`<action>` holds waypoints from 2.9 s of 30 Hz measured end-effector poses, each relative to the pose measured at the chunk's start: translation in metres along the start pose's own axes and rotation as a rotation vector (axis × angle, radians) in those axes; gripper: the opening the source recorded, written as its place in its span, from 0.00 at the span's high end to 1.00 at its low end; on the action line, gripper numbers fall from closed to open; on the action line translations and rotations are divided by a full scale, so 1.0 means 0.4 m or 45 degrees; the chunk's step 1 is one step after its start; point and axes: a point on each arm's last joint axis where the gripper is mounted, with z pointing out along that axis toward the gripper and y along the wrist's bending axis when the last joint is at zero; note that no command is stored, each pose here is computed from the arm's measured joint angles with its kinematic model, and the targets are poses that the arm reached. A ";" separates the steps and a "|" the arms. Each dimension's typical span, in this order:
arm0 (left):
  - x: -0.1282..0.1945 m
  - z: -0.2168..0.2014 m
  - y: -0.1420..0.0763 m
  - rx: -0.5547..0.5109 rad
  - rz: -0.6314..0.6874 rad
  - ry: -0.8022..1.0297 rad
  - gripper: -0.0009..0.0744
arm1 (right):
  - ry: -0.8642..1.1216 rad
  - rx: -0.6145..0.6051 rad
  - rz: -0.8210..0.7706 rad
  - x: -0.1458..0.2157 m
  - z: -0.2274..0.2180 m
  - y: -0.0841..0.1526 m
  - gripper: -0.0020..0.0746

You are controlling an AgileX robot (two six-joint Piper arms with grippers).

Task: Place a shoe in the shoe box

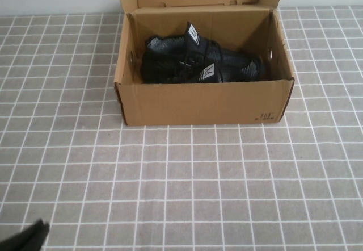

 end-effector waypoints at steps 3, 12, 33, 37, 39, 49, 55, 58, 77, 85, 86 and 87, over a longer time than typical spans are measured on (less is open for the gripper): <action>0.020 0.000 -0.004 0.019 -0.025 0.102 0.99 | 0.005 0.000 0.002 0.004 0.002 -0.001 0.99; 0.026 -0.001 -0.006 0.025 -0.068 0.134 0.99 | 0.002 0.000 0.003 0.005 0.003 -0.001 0.99; 0.026 -0.001 -0.006 0.025 -0.068 0.134 0.99 | -0.424 0.395 0.158 0.158 0.035 -0.102 0.99; 0.026 -0.001 -0.006 0.025 -0.068 0.134 0.99 | -0.481 0.440 0.158 0.229 0.029 -0.114 0.99; 0.026 -0.001 -0.006 0.025 -0.068 0.134 0.99 | -0.496 0.444 0.123 0.259 0.029 -0.117 0.99; 0.026 -0.001 -0.006 0.025 -0.068 0.134 0.99 | -0.248 0.472 0.061 0.316 0.042 -0.122 0.99; 0.026 -0.001 -0.006 0.025 -0.068 0.134 0.99 | -0.067 0.478 0.082 0.349 0.046 -0.123 0.99; 0.026 -0.001 -0.006 0.025 -0.069 0.134 0.99 | -0.058 0.477 0.086 0.351 0.046 -0.123 0.99; 0.030 -0.001 -0.006 0.029 -0.069 0.159 0.99 | -0.054 0.476 0.089 0.352 0.046 -0.123 0.99; 0.031 -0.001 -0.007 0.031 -0.074 0.161 0.99 | -0.052 0.476 0.089 0.352 0.046 -0.123 0.99; 0.028 -0.001 -0.006 0.027 -0.084 0.146 0.99 | -0.052 0.476 0.089 0.352 0.046 -0.123 0.99; 0.022 -0.001 -0.003 0.008 -0.087 0.112 0.99 | -0.052 0.476 0.089 0.352 0.046 -0.123 0.99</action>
